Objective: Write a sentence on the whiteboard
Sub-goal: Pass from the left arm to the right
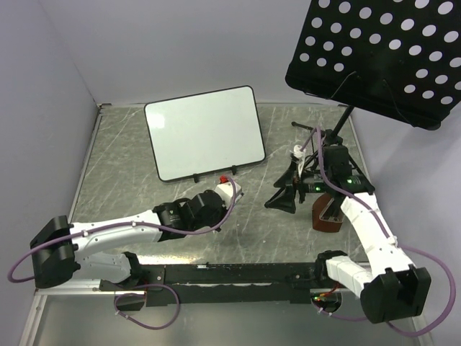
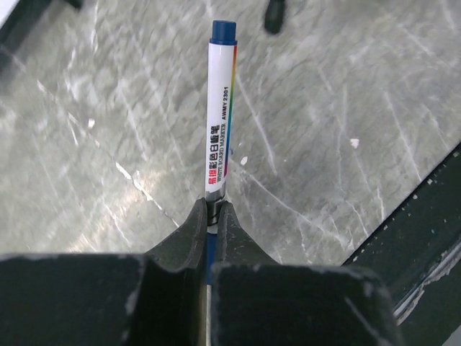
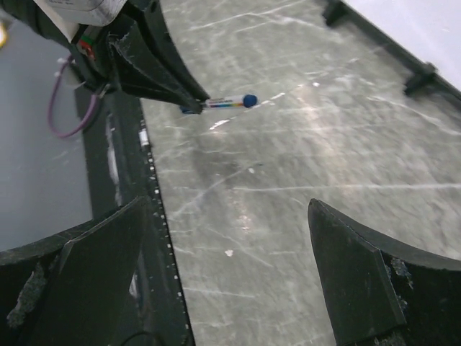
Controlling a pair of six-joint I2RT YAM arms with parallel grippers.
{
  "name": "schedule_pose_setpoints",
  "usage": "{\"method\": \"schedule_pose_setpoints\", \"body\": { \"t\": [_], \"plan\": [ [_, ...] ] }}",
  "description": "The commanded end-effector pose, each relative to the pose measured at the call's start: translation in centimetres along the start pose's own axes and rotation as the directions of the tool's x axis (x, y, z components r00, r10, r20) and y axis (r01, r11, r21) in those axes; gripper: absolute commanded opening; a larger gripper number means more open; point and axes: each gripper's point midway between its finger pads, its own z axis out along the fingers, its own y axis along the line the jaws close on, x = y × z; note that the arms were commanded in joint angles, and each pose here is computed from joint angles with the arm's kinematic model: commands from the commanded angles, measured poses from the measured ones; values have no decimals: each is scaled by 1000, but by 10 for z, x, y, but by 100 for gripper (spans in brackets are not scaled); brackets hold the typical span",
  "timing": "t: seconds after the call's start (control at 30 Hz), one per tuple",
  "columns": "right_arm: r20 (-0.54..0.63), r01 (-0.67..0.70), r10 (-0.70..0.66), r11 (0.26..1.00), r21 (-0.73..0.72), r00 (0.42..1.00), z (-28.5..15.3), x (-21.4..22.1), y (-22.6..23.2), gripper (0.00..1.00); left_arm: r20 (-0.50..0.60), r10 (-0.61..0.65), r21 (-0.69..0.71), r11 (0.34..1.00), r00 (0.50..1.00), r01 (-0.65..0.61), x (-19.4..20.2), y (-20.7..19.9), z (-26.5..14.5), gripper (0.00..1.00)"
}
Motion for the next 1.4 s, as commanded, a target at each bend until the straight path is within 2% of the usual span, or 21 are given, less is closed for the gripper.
{"method": "schedule_pose_setpoints", "body": {
  "t": [0.0,0.2,0.43,0.6,1.0,1.37],
  "plan": [
    [-8,50,-51,995,-87,999,9,-17,18,100,99,116,75,989,988,-124,-25,-12,-11,1],
    [-56,-19,8,982,-188,998,30,-19,25,99,133,159,158,971,978,-179,-32,-26,-18,1],
    [-117,-115,90,968,-222,989,47,-18,13,96,171,162,200,960,972,-195,-41,-35,-24,1],
    [-161,-158,116,948,-277,980,59,-14,23,92,186,168,214,955,968,-207,-48,-40,-23,1],
    [-265,-207,125,928,-310,956,80,3,33,68,186,174,213,954,967,-213,-56,-44,-16,1],
    [-299,-204,111,932,-300,948,88,7,33,45,181,166,208,957,969,-203,-58,-45,-12,1]
  ]
}}
